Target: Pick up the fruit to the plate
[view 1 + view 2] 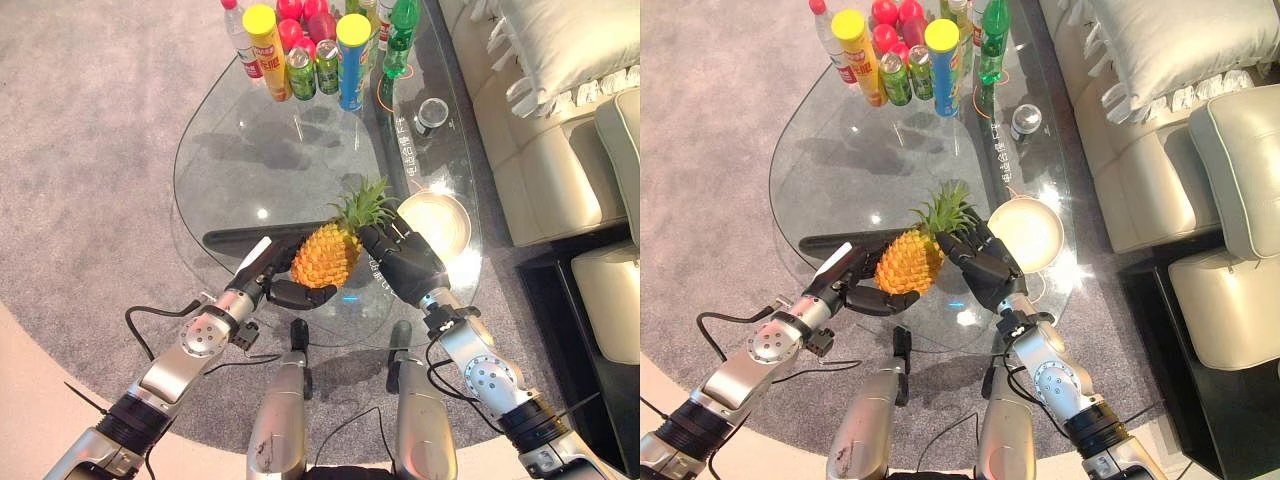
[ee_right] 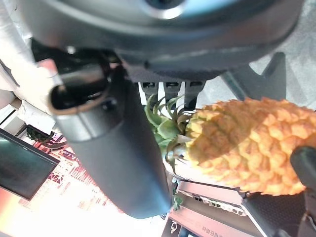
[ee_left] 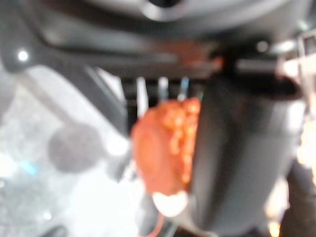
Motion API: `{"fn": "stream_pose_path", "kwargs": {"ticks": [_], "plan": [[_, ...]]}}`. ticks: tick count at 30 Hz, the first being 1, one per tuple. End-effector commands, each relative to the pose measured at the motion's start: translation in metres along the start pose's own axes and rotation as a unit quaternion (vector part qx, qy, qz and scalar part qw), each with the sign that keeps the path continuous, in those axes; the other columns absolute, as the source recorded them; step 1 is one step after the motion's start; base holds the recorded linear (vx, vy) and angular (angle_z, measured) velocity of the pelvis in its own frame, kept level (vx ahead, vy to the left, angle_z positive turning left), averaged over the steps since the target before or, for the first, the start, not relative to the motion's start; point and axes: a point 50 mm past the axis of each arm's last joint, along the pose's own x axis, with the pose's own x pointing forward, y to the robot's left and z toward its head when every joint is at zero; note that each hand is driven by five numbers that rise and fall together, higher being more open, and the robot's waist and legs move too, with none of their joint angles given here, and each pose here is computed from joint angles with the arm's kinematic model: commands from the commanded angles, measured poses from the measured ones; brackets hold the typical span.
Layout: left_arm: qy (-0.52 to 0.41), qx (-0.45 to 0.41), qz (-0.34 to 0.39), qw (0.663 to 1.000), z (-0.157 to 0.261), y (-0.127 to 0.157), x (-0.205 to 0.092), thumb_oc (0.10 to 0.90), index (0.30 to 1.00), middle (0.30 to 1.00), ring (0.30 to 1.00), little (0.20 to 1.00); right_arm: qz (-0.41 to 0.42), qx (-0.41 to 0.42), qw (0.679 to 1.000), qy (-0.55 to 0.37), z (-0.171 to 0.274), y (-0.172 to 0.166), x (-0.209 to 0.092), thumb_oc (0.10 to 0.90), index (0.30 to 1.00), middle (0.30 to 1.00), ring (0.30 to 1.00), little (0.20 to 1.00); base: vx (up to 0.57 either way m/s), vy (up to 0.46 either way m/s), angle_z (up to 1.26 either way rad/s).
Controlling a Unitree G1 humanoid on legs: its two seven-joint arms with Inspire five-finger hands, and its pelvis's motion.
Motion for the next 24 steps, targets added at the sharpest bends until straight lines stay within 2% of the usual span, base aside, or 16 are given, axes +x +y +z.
{"fn": "stream_pose_path", "kwargs": {"ticks": [1,10,18,24], "plan": [[-0.235,0.026,-0.046,0.971,0.086,-0.011,-0.003,0.1,0.3,0.3,0.3,0.2,0.151,0.028,0.988,-0.006,-0.001,0.056,0.016,0.8,0.9,0.9,0.9,0.9,0.0,0.0,0.0],[-0.219,0.128,-0.161,0.954,0.086,-0.031,-0.002,0.1,0.3,0.3,0.3,0.2,0.119,0.043,0.992,-0.03,0.005,0.051,0.021,0.8,0.9,0.9,0.9,0.9,0.0,0.0,0.0],[-0.226,0.158,-0.194,0.941,0.089,-0.04,-0.001,0.1,0.3,0.3,0.3,0.2,0.112,0.062,0.991,-0.04,0.006,0.049,0.024,0.8,0.9,0.9,0.9,0.9,0.0,0.0,0.0],[-0.213,0.16,-0.269,0.925,0.09,-0.053,0.001,0.1,0.3,0.3,0.3,0.2,0.112,0.078,0.99,-0.043,0.007,0.051,0.03,0.8,0.9,0.9,0.9,0.9,0.0,0.0,0.0]]}}
